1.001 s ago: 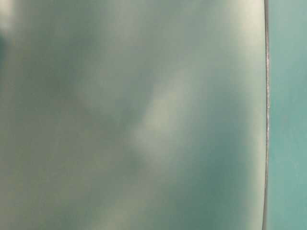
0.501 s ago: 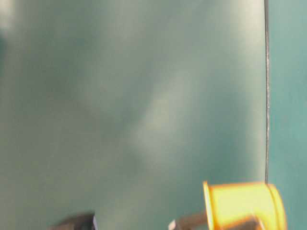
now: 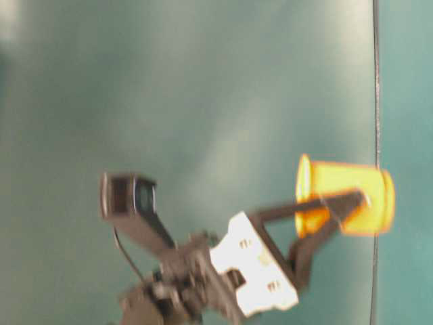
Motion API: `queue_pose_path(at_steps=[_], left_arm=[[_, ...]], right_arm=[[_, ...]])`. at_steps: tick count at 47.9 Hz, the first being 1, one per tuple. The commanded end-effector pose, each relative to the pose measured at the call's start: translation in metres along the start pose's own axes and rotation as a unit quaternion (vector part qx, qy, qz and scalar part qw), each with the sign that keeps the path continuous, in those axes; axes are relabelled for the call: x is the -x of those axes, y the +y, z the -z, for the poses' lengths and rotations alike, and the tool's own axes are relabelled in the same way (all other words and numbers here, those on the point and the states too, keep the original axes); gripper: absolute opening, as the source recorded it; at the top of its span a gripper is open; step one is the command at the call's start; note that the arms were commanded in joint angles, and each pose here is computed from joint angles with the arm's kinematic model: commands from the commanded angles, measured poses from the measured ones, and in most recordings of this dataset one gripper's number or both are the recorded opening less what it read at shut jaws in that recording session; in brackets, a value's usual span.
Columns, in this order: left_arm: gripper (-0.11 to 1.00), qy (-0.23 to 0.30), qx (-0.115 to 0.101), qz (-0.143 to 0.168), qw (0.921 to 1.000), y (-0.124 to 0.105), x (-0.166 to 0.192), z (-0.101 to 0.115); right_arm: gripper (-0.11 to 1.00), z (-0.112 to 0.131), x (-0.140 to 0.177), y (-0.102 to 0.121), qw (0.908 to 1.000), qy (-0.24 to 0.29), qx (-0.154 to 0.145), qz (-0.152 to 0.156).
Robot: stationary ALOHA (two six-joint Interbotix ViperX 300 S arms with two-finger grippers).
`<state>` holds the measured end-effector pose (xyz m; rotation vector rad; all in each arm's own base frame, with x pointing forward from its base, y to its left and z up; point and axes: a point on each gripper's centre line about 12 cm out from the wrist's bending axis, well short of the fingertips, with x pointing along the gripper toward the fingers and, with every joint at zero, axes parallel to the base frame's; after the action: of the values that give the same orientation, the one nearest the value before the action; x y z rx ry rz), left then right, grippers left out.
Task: Move the cup toward the block with left arm.
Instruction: 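Lift the cup and carry it right toward the tape square, then move the held cup further right next to the orange cube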
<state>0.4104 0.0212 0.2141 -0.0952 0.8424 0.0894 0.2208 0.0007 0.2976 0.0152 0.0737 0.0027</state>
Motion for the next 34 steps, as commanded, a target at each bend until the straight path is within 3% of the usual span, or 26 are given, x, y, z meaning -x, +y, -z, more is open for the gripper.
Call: queue_pose_path(at_steps=[1,11,34], left_arm=[[0.69,-0.031,0.003,-0.003,0.9995,0.004,0.004,-0.027],[0.69,-0.043,0.006,-0.006,0.9991,0.007,-0.008,-0.049],[0.69,-0.044,-0.013,-0.007,0.9989,0.006,-0.041,-0.069]], right_arm=[[0.0,-0.014,-0.001,0.001,0.9998,-0.018,0.001,-0.001],[0.0,-0.015,-0.001,0.001,0.9998,-0.02,0.001,-0.001],[0.0,-0.018,-0.001,0.001,0.9997,-0.023,0.002,-0.001]])
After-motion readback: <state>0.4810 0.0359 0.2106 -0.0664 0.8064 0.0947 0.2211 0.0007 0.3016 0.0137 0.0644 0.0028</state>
